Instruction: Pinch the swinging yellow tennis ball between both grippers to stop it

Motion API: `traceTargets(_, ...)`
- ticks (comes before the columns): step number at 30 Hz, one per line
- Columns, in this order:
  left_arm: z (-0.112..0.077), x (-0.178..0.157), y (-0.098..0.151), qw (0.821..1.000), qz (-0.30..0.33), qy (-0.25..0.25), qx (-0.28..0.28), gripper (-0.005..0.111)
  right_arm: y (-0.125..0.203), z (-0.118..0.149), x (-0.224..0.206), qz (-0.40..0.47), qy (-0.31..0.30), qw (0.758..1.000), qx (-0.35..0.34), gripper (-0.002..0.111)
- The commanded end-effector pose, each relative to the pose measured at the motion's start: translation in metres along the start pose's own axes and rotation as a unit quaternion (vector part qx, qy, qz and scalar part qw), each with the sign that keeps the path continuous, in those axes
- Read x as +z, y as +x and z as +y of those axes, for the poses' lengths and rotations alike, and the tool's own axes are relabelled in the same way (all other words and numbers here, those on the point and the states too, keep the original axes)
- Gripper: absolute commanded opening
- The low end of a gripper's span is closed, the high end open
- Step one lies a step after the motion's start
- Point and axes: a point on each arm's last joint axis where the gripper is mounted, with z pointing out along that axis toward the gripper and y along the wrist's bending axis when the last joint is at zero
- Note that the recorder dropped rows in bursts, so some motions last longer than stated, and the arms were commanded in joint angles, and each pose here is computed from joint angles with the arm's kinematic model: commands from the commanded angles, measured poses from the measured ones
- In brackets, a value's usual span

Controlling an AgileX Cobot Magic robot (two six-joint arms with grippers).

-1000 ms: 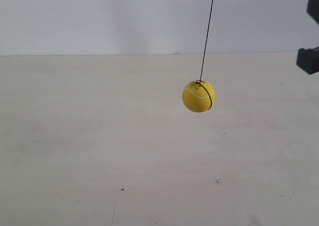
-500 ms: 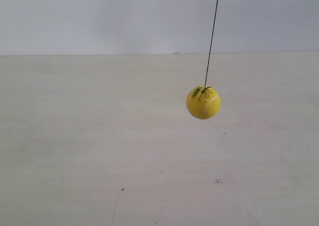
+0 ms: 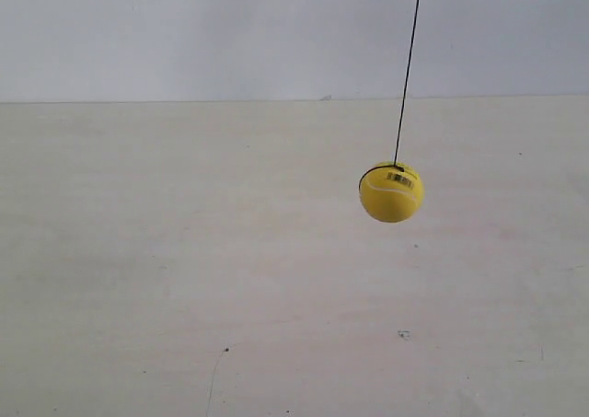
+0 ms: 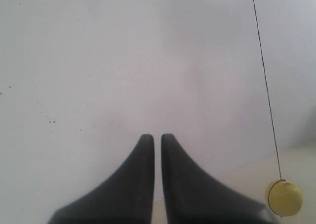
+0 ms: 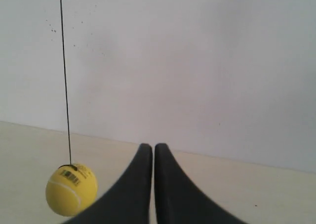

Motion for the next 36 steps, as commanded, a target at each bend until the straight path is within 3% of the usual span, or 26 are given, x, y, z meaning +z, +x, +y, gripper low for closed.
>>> traceTargets(1,0.0,0.0,0.002,1.0,0.002,0.004,-0.011,0.005,0.0,0.0,0.0,-0.005,-0.003,0.999,0.05,0.0)
traceTargets(12,0.0,0.0,0.002,1.0,0.002,0.004,-0.009,0.005,0.0,0.0,0.0,-0.005,-0.003,0.997,0.071,0.0)
traceTargets(23,0.0,0.0,0.002,1.0,0.002,0.004,-0.009,0.005,-0.001,0.0,-0.002,-0.012,0.0,0.999,0.05,0.0)
traceTargets(27,0.0,0.0,0.002,1.0,0.002,0.004,-0.009,0.005,0.001,-0.015,-0.008,-0.004,0.099,0.994,0.051,0.0)
traceTargets(31,0.0,0.0,0.002,1.0,0.002,0.004,-0.009,0.005,0.016,-0.03,-0.017,0.067,0.213,0.974,0.04,0.0)
traceTargets(36,0.0,0.0,0.002,1.0,0.002,0.004,-0.009,0.005,0.026,-0.031,-0.02,0.102,0.226,0.969,0.019,0.0)
